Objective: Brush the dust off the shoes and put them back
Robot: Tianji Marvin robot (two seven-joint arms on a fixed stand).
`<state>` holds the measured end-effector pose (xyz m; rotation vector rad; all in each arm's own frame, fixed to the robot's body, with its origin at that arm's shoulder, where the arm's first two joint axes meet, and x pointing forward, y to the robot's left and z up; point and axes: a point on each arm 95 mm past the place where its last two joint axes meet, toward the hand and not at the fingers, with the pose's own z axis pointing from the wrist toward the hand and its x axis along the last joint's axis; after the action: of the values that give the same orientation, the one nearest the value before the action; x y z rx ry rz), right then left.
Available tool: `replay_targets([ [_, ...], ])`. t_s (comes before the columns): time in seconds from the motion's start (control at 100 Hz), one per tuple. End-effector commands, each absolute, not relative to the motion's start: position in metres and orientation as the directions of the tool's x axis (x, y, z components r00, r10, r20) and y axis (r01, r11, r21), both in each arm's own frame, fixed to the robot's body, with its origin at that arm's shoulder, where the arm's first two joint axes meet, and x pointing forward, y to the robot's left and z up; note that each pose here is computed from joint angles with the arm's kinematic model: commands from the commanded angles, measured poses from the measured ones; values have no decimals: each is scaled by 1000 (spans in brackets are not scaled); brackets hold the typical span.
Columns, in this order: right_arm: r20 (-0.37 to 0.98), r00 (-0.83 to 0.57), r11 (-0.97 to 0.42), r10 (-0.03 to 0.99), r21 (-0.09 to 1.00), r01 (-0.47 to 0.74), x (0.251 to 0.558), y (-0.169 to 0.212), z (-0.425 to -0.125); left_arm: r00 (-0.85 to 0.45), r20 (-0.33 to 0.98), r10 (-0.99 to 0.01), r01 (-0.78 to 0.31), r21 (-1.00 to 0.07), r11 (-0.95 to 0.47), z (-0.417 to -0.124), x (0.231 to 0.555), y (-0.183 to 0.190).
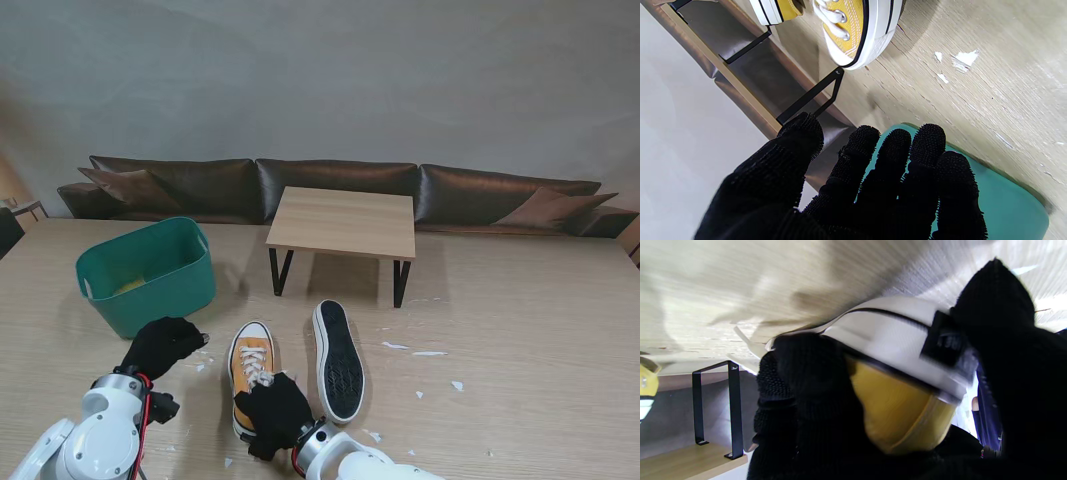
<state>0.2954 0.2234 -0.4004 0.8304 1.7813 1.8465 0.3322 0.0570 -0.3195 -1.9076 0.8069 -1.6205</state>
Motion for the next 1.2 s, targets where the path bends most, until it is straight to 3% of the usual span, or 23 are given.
replay_targets([
  [0.0,118,-714,-25,690,990,139,289,219,-417,113,694,-711,-133,-698,-703,-320,330,54],
  [0.44,110,-690,-18,715,990,139,285,220,-408,108,697,-709,-137,-696,-705,-320,329,54],
  [1.19,254,-659,-220,708,966,136,296,206,-357,75,702,-708,-163,-692,-703,-313,338,54],
])
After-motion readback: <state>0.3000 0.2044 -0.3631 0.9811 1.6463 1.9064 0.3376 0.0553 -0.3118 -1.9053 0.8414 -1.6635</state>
